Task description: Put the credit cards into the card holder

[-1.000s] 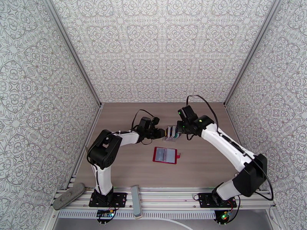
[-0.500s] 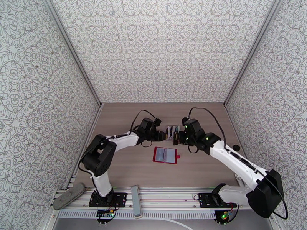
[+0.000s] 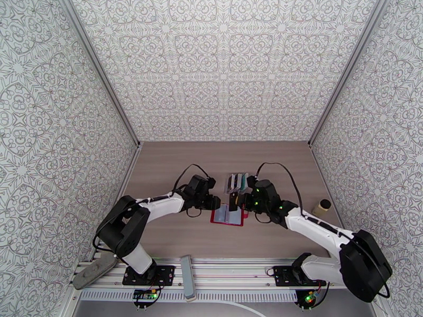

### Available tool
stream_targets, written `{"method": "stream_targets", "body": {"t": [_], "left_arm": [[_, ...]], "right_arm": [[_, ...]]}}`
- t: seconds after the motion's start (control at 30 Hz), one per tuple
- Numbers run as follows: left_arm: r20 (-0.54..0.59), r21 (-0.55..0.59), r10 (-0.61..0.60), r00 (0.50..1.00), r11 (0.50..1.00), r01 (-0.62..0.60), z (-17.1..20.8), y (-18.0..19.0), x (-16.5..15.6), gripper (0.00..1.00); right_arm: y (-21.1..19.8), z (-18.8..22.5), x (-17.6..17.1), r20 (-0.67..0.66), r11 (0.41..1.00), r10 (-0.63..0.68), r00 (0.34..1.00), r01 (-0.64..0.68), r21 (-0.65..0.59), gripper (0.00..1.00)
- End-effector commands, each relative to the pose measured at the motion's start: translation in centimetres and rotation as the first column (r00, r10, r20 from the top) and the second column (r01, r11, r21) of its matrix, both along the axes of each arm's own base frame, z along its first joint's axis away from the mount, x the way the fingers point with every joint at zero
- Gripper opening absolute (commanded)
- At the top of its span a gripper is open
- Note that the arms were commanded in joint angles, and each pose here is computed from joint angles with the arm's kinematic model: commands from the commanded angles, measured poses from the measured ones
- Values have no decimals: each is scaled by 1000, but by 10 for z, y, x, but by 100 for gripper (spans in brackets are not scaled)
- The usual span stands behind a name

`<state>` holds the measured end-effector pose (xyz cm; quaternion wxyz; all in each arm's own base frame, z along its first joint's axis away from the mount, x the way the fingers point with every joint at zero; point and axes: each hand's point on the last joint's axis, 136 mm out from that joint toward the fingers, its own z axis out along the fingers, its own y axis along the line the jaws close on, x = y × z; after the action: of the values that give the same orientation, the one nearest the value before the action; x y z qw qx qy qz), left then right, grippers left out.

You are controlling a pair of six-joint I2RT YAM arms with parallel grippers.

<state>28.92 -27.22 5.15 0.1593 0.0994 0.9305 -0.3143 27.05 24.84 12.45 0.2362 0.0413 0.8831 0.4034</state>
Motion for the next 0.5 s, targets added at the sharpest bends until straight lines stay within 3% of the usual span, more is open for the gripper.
{"method": "stream_targets", "body": {"t": [0.0, 0.47], "left_arm": [[4, 54, -2, 1000, 999, 2, -5, 8, -7, 37], [-30, 113, -2, 1000, 994, 5, -21, 17, -15, 37]], "right_arm": [[14, 4, -2, 22, 993, 18, 1000, -21, 119, 0], [17, -36, -16, -31, 962, 11, 999, -2, 273, 0]]}}
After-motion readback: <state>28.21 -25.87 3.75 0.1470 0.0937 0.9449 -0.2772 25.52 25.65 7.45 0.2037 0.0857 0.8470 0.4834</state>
